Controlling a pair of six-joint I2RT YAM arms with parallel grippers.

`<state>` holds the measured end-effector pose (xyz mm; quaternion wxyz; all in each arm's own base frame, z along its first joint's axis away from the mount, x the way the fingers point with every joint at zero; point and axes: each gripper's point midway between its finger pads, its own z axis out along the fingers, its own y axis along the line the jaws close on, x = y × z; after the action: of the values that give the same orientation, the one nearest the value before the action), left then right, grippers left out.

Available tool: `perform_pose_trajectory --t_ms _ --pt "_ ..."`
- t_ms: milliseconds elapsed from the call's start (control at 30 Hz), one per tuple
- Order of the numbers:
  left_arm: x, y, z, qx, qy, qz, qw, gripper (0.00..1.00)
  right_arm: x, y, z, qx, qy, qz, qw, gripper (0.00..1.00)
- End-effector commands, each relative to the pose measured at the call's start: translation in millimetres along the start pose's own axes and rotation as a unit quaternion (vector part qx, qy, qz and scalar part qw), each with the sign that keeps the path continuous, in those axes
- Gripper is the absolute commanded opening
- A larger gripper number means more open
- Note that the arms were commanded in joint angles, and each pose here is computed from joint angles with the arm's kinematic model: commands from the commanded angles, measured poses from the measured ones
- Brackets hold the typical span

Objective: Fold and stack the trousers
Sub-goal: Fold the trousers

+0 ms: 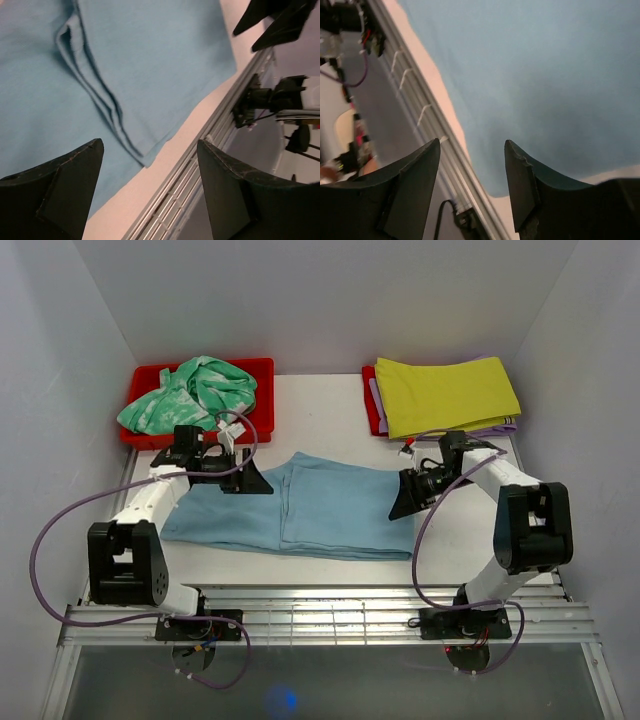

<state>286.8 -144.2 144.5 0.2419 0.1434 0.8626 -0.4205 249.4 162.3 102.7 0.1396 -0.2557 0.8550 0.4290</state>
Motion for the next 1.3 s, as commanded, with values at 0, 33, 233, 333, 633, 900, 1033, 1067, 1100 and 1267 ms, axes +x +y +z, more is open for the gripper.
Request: perform_pose_trajectory --t_ms 0,33,233,333,633,900,1033,1067,1100,1267 --pt "-2 -35 11 0.12 -0.019 -0.017 0.992 0.86 40 43 0 -0.129 0.045 0.009 0.991 0.59" --pt "0 -37 16 0.126 -0.014 -0.039 0.991 0.85 38 45 0 -0.142 0.039 0.002 0.989 0.59" --pt "33 -43 58 0.146 0.034 -0.056 0.987 0.84 49 26 19 -0.163 0.07 0.083 0.981 0.56" --pt "48 -37 79 0.15 0.067 -0.084 0.983 0.84 72 3 34 -0.137 0.113 0.137 0.975 0.55" --pt "67 10 119 0.075 0.115 -0.141 0.98 0.79 108 -58 31 0.019 0.187 0.124 0.974 0.6" --pt "-3 -24 87 0.096 0.05 -0.052 0.993 0.84 23 -62 -52 0.102 0.058 0.065 0.991 0.7" --pt "-37 0 25 0.085 -0.03 -0.112 0.99 0.89 27 -84 -86 0.154 0.008 0.111 0.982 0.7" --pt "-34 11 12 0.068 -0.03 -0.113 0.991 0.89 38 -89 -85 0.166 0.018 0.132 0.977 0.7" --pt "-43 29 -7 0.041 -0.053 -0.113 0.991 0.89 42 -93 -83 0.169 0.021 0.14 0.975 0.68" --pt "-52 64 -72 -0.003 -0.112 -0.143 0.983 0.91 60 -109 -56 0.135 0.035 0.181 0.974 0.6"
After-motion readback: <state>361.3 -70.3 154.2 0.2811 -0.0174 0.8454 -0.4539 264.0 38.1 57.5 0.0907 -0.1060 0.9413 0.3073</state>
